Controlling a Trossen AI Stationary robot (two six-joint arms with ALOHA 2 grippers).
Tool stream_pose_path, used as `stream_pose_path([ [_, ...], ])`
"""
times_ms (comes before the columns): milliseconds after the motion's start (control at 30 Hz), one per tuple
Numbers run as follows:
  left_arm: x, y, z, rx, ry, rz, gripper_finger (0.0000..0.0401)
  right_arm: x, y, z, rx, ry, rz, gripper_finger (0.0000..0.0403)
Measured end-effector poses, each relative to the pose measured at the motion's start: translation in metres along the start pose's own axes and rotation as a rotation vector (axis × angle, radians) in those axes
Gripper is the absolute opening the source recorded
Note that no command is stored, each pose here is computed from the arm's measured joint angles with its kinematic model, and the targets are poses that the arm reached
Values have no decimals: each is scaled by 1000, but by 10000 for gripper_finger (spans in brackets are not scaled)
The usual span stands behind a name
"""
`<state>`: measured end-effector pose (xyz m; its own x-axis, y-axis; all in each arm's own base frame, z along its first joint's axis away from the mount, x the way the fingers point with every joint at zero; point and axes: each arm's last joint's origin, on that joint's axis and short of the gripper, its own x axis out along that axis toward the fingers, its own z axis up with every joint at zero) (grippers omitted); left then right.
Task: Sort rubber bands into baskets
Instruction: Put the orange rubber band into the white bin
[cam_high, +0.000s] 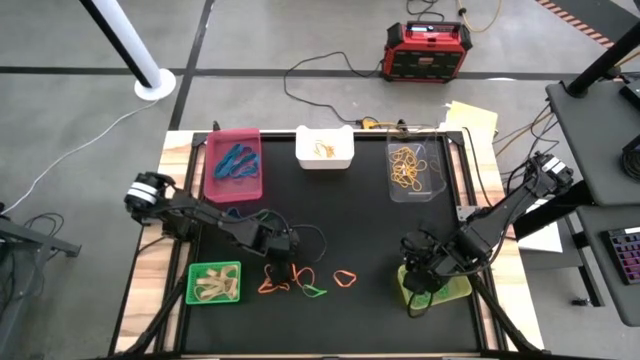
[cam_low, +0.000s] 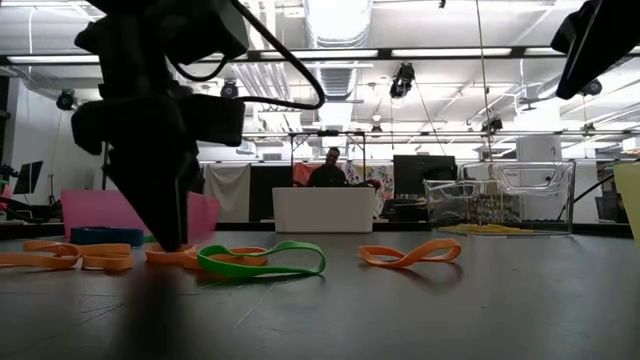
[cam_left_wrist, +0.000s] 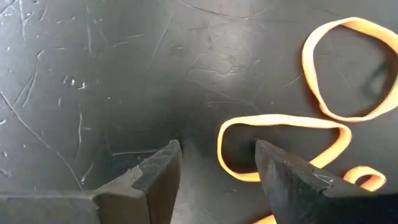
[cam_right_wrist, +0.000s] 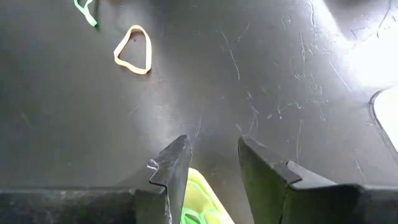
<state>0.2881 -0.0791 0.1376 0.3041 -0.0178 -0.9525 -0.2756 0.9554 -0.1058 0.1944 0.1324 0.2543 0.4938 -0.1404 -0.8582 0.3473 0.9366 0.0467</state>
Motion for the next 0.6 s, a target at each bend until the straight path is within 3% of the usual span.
stream_pose_path([
  [233, 7, -2, -4, -40, 3, 67, 172, 3, 2, 0, -43, -18, 21, 130],
  [333, 7, -5, -7, -27, -1, 80, 133, 6, 4, 1, -65, -57, 39, 126],
  [533, 7, -7, -7, -24, -12, 78, 18, 16, 7, -3, -114, -105, 78, 128],
  [600, 6, -8, -7, -21, -24, 68, 8, 20, 7, -4, -116, -126, 76, 130],
])
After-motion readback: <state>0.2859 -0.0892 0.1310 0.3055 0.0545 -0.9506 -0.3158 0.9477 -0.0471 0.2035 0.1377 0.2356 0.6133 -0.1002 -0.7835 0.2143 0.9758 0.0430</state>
